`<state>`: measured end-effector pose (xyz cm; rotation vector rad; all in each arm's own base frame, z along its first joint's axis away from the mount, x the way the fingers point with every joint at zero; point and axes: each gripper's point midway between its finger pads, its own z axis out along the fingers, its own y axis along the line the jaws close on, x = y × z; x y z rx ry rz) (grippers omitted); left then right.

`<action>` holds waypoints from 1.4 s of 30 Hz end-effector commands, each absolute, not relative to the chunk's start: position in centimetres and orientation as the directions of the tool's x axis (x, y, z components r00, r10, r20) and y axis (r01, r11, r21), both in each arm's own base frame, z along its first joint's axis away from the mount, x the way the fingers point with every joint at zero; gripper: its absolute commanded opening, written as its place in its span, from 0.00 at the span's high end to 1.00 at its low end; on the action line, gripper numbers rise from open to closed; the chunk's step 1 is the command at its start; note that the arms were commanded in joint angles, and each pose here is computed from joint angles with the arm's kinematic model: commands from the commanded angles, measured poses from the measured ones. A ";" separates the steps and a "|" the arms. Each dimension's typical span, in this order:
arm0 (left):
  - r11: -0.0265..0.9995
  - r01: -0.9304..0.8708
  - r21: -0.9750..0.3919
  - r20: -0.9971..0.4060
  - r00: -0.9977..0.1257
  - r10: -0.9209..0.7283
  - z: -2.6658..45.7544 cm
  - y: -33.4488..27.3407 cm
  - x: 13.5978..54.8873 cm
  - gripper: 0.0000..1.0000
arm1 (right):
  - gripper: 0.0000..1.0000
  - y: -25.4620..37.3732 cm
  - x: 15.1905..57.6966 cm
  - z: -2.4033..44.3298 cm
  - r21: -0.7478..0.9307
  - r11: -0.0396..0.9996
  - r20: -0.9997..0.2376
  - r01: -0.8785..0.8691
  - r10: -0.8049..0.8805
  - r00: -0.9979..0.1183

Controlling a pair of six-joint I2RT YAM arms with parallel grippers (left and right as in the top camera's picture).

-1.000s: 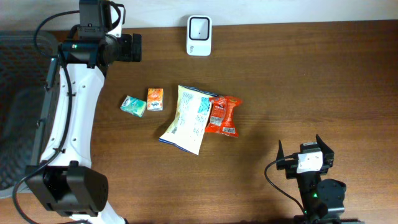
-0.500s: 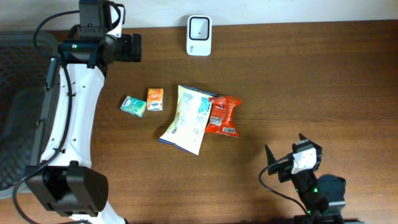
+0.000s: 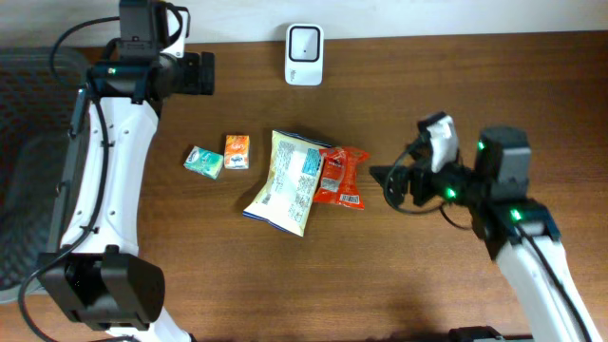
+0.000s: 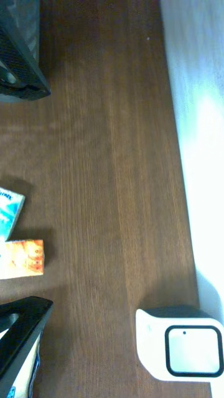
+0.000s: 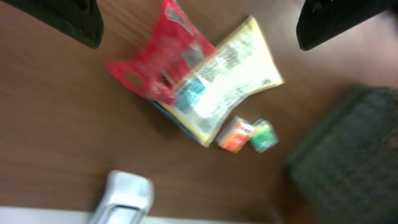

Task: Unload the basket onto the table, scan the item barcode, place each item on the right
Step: 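Move the right gripper left toward the red snack bag, then grasp the red snack bag with the right gripper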

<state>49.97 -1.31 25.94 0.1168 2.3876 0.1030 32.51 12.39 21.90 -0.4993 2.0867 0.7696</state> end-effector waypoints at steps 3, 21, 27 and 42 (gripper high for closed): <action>0.995 -0.012 0.100 -0.693 -0.719 0.060 27.0 2.1 49.7 0.01 | 0.30 14.8 34.2 15.3 0.621 0.646 -0.591 -0.444 0.013 -0.807; 0.995 -0.025 0.100 -0.692 -0.720 0.052 27.0 2.7 49.6 0.01 | 0.37 14.7 37.2 4.4 0.468 0.882 -0.367 0.052 0.247 -0.897; 0.995 -0.025 0.100 -0.693 -0.719 0.052 27.0 2.7 49.6 0.01 | 0.37 15.0 38.1 3.1 0.492 0.866 -0.350 0.091 0.293 -0.890; 0.995 -0.025 0.100 -0.693 -0.719 0.052 27.0 2.7 49.6 0.01 | 0.42 16.5 39.8 1.1 0.517 0.853 -0.379 0.068 0.299 -0.876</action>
